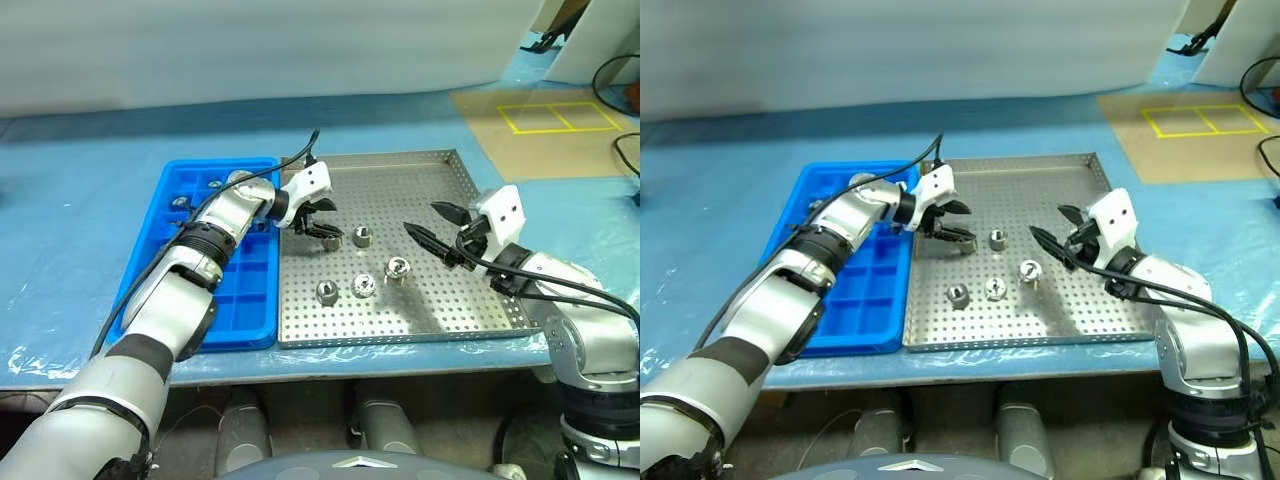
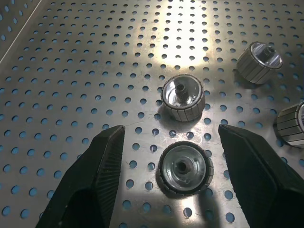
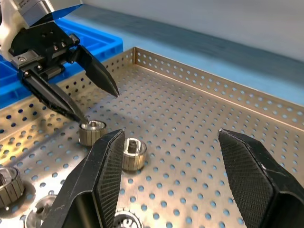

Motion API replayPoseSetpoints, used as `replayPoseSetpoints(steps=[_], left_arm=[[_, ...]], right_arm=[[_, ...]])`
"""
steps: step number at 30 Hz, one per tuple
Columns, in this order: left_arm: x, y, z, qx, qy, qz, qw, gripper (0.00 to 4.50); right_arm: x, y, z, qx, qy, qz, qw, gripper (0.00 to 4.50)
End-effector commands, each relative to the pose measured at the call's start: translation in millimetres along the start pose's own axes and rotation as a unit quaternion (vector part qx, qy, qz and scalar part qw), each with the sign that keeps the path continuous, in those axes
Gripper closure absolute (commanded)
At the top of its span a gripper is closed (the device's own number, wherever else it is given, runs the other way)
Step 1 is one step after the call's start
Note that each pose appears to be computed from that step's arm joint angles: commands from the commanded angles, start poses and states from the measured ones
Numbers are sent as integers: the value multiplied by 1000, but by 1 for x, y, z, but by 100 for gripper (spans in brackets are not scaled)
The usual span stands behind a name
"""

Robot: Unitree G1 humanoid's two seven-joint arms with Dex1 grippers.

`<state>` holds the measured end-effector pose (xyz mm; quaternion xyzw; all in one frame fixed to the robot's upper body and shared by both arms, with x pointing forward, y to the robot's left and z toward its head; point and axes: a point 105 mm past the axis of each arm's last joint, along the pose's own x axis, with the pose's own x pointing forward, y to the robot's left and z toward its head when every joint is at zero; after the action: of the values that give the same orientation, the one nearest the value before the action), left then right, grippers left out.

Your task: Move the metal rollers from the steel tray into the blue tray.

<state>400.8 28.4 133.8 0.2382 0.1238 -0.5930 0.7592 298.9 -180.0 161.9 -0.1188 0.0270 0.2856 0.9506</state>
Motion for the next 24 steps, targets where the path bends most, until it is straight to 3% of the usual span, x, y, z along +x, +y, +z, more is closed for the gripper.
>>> replayPoseSetpoints(steps=[1, 8, 24], left_arm=[[-6, 7, 4, 17, -4, 10, 1000, 118], [1, -9, 2, 7, -9, -43, 999, 118], [16, -16, -28, -13, 42, -26, 999, 118]], right_arm=[[-5, -2, 10, -13, -18, -15, 1000, 126], [1, -4, 8, -12, -15, -20, 1000, 126], [3, 1, 5, -12, -2, -29, 999, 126]])
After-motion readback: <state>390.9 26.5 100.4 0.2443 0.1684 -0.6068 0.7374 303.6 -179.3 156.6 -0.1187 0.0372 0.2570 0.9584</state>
